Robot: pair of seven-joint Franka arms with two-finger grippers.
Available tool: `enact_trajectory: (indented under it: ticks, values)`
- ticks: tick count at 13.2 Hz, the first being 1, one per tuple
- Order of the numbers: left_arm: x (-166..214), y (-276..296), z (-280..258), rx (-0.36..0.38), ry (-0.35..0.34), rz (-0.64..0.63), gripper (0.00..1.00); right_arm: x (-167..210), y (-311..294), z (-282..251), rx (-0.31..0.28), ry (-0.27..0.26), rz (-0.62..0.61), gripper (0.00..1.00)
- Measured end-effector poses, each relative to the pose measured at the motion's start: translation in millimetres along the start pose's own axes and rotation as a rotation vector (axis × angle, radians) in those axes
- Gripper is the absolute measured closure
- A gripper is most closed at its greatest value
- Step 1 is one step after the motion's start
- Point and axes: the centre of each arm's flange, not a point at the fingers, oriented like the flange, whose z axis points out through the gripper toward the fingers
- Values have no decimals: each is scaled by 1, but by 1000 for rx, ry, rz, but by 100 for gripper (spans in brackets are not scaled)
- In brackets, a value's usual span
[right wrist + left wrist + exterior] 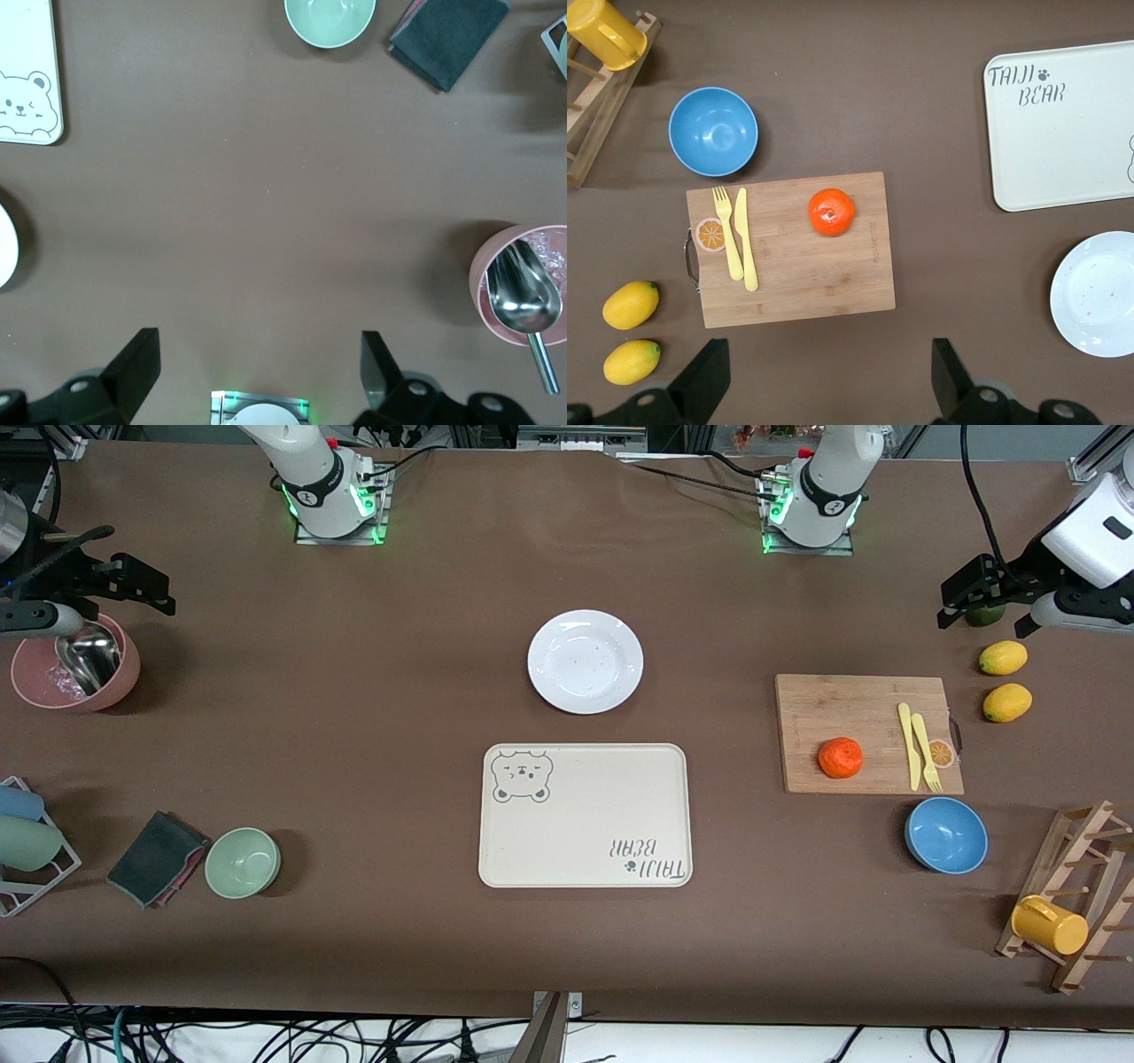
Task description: Place orange and plate with both arms
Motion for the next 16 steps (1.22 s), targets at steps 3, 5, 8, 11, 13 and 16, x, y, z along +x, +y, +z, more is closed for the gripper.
enact_trajectory:
  ticks: [3, 5, 8, 11, 13, 16]
  values:
    - [0, 3, 0, 1, 0, 5, 0, 2, 0, 1, -1, 15, 0, 0]
    - [0, 4, 0, 1, 0, 7, 0, 2, 0, 1, -1, 17, 0, 0]
    - [0, 4, 0, 1, 0, 7, 0, 2, 0, 0, -1, 18, 0, 0]
    - [0, 4, 0, 1, 0, 7, 0, 2, 0, 0, -1, 18, 0, 0]
    - [0, 4, 0, 1, 0, 7, 0, 3, 0, 0, -1, 18, 0, 0]
    - [0, 4, 0, 1, 0, 7, 0, 3, 0, 0, -1, 18, 0, 0]
